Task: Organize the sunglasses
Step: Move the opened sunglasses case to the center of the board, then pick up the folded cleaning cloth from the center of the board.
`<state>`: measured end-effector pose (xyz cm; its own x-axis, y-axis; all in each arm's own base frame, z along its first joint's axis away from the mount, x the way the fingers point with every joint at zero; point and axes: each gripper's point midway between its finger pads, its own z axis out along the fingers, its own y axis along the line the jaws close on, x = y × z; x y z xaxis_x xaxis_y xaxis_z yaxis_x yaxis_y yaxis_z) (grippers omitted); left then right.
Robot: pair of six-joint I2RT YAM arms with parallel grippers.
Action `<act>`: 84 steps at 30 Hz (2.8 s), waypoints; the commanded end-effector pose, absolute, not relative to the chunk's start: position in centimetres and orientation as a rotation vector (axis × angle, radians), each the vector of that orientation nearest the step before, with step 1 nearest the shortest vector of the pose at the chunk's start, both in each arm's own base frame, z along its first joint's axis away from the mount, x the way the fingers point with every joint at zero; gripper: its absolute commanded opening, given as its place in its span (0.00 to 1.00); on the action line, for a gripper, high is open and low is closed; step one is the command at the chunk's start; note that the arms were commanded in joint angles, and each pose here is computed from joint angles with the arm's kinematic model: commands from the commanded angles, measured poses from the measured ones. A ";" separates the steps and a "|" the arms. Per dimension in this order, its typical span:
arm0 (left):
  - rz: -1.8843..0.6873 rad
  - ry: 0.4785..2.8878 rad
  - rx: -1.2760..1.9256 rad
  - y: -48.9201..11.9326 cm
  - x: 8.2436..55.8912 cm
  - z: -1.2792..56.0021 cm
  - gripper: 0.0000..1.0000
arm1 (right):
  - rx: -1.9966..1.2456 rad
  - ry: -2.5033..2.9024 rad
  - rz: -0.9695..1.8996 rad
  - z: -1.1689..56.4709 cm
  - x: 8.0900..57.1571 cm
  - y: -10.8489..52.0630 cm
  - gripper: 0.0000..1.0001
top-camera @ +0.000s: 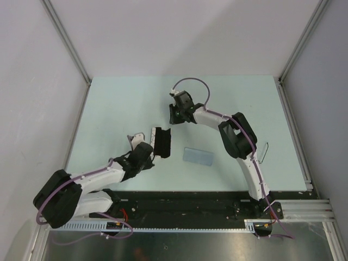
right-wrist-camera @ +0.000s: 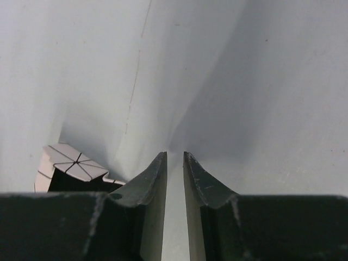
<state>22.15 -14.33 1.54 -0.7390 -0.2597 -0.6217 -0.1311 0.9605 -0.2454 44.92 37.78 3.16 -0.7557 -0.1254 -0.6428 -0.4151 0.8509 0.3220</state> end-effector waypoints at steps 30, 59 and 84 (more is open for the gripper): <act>-0.215 2.323 -0.336 -12.8 31.0 4.0 0.17 | -0.391 2.496 0.347 5.6 38.6 31.0 0.23; -0.488 2.261 -0.136 -18.5 38.2 5.8 0.46 | -0.239 2.440 0.216 11.2 33.9 25.0 0.36; -0.769 2.218 -0.064 -21.6 29.5 11.5 0.78 | 0.237 2.462 0.287 10.6 24.0 14.9 0.55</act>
<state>33.13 -18.56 10.98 -0.6326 -0.2891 -0.7185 0.0973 0.8907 -0.4441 25.48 15.36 11.53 -0.7645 0.1748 -0.6205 0.0429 0.9742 0.2215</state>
